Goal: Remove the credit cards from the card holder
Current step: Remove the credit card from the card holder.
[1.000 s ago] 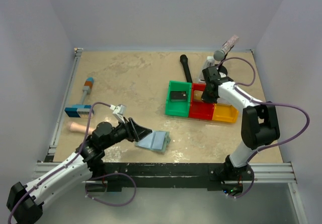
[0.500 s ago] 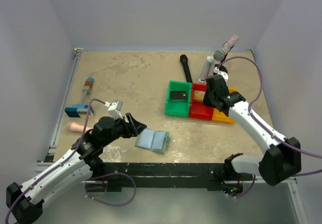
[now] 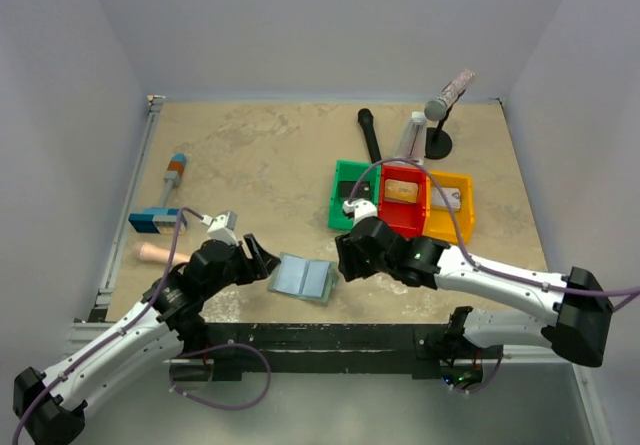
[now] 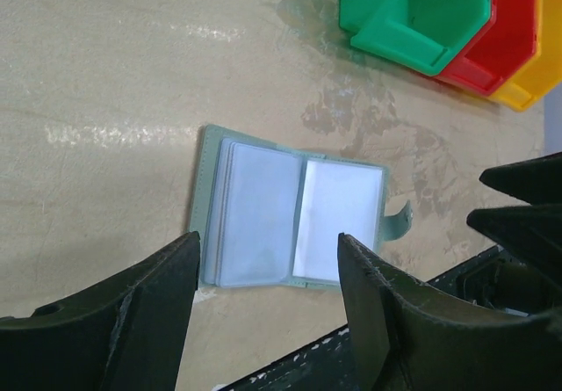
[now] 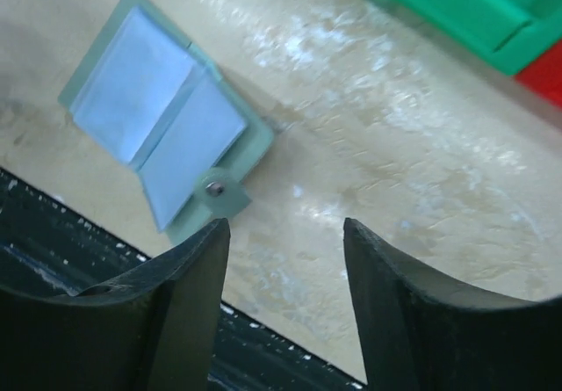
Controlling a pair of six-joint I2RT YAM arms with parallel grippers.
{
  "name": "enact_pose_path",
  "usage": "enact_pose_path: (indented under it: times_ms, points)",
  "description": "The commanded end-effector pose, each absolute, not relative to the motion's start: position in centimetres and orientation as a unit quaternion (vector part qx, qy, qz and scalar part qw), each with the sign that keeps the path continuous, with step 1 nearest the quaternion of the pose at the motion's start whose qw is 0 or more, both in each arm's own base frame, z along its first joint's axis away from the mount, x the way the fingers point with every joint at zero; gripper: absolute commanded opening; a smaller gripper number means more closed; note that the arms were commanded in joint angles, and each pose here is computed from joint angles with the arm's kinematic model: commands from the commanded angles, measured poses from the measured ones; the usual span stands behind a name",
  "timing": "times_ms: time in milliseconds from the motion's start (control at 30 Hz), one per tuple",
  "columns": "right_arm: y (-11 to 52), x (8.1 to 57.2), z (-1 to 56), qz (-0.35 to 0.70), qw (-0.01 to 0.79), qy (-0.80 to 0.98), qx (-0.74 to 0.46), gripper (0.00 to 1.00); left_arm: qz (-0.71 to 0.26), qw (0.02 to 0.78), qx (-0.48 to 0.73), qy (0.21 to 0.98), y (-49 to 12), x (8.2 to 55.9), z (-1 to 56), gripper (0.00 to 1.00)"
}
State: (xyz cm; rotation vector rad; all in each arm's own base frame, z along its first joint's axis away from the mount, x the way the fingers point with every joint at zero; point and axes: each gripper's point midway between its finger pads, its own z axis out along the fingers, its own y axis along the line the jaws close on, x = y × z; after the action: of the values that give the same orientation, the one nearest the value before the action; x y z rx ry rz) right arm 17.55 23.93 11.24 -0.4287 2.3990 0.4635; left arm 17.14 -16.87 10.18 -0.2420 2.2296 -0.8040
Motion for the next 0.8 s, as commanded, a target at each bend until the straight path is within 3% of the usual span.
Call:
enact_pose_path:
  times_ms: [0,467,767]
  points:
    - [27.6,17.0,13.0,0.180,0.344,0.905,-0.175,0.63,-0.316,0.362,-0.108,0.870,-16.8,16.9,9.5,0.68]
    - [28.1,16.7,9.7,0.070,0.297,0.933,-0.192,0.64,-0.309,0.353,-0.105,0.877,-16.5,16.4,8.4,0.69]
    - [28.5,16.0,8.1,0.069,0.269,0.941,-0.195,0.51,-0.326,0.340,-0.090,0.877,-17.4,16.1,8.0,0.66]
